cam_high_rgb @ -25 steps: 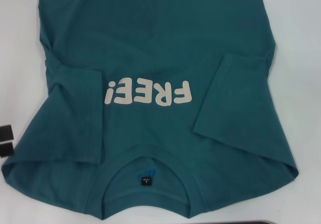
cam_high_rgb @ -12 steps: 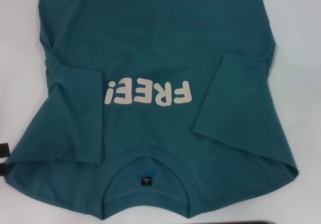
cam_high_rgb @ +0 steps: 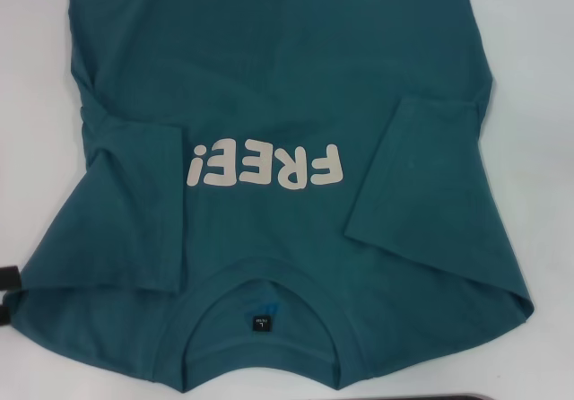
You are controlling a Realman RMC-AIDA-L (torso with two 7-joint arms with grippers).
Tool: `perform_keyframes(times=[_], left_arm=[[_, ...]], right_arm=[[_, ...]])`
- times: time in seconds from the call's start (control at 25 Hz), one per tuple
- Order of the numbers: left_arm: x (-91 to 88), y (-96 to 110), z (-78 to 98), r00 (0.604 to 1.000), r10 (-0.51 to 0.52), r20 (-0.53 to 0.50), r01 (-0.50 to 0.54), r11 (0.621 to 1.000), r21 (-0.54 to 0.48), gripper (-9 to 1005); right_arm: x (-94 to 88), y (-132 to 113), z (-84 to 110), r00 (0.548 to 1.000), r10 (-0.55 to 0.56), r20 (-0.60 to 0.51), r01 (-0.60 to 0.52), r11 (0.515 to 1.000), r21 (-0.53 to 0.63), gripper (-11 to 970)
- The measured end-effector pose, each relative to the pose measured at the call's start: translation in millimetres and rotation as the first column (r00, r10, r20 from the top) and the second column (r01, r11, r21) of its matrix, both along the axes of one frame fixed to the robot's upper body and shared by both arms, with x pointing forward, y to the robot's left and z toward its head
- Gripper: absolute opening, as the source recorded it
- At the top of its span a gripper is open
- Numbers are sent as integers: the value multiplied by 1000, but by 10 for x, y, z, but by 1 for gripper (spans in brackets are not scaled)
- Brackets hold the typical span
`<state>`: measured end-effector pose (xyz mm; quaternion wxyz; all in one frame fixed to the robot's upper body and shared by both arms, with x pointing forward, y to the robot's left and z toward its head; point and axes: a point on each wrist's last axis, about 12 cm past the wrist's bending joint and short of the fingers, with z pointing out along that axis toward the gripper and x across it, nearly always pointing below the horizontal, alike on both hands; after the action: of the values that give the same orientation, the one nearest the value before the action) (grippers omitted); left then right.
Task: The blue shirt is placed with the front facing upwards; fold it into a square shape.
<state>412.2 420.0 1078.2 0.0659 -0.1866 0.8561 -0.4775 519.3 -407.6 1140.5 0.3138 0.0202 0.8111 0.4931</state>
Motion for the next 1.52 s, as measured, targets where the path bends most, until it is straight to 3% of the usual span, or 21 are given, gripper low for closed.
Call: perform_keyframes(times=[0.24, 0.52, 1.52], left_arm=[[95, 37, -35, 998, 33, 54, -37, 997, 70, 736], [162, 20, 9, 990, 4, 141, -25, 988, 149, 736], [181, -30, -148, 992, 8, 124, -34, 978, 207, 734]], right_arm=[[1, 6, -8, 1000, -3, -2, 3, 1000, 2, 653], [-16, -2, -25, 1000, -12, -6, 12, 1000, 6, 653], [-8, 6, -64, 1000, -24, -15, 24, 1000, 17, 652]])
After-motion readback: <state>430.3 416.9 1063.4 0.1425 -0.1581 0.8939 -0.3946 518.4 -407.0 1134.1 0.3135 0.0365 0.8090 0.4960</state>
